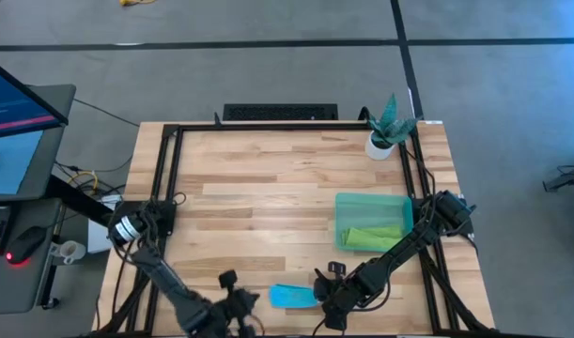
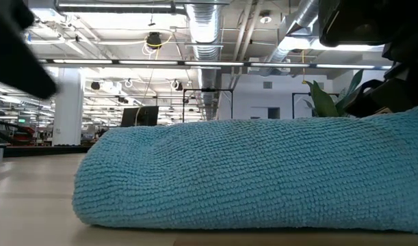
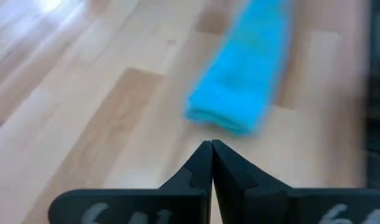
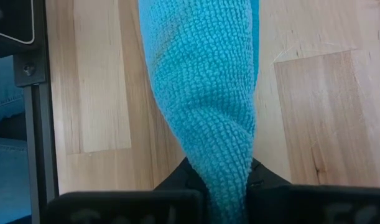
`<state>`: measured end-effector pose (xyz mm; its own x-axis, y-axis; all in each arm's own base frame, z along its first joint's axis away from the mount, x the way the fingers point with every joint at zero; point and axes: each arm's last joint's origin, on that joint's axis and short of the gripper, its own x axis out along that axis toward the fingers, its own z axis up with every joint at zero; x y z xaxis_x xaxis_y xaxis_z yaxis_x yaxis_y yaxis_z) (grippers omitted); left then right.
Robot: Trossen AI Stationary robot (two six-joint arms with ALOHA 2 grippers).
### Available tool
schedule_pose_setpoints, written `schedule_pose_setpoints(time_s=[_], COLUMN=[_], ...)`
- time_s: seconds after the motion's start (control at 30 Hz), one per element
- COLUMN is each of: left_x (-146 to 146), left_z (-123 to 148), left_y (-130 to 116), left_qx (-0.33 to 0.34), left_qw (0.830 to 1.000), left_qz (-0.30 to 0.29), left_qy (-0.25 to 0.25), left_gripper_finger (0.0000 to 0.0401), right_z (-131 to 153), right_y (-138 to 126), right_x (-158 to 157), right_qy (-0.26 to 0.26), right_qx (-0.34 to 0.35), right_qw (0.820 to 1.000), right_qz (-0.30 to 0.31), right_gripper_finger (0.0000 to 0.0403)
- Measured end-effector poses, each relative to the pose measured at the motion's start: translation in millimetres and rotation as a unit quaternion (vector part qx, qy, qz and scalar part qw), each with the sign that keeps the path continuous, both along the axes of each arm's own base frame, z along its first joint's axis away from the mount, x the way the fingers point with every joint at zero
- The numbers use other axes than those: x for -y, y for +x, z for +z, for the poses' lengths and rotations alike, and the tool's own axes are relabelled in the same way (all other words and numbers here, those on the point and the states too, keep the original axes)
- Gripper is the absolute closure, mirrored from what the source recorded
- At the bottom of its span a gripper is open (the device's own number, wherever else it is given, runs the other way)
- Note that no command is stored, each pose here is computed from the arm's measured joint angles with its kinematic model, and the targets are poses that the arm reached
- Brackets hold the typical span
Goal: Roll microfiber towels into tight, uniform cylinder then place into a basket
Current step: Put the blue towel into the green bin
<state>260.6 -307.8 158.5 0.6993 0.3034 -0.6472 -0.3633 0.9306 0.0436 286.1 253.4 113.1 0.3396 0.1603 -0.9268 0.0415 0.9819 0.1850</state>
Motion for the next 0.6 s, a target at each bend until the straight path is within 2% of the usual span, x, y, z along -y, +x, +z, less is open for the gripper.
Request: schedule_pose_setpoints(time_s=[0.07,0.17,0.33,0.47,0.6], left_x=[-11.6,-18.5,-26.7,-39.7,-51.2], left_z=[-4.9,2.8,27.6,37.9,41.3], left_y=[1.4,4.3,13.7,29.9,52.3], left_qx=[0.005,0.024,0.06,0.088,0.107], left_qw=[1.0,1.0,0.995,0.984,0.96], left_qz=[0.019,-0.002,-0.083,-0.15,-0.245], left_qy=[-0.01,-0.018,0.001,-0.039,-0.08], left_gripper_finger=[0.0401,0.0401,0.0401,0.0401,0.0401], right_z=[0.1,0.2,0.3,0.2,0.3], right_y=[0.5,2.0,4.2,4.5,4.4], right_x=[0.7,2.4,4.9,5.1,4.9], right_qy=[0.002,0.003,0.006,0.006,0.005], right_qx=[-0.002,-0.003,-0.005,-0.005,-0.004], right_qw=[1.0,1.0,1.0,1.0,1.0], right_qz=[0.0,-0.002,-0.003,-0.003,-0.003], right_gripper_finger=[0.0363,0.0363,0.0363,0.0363,0.0363])
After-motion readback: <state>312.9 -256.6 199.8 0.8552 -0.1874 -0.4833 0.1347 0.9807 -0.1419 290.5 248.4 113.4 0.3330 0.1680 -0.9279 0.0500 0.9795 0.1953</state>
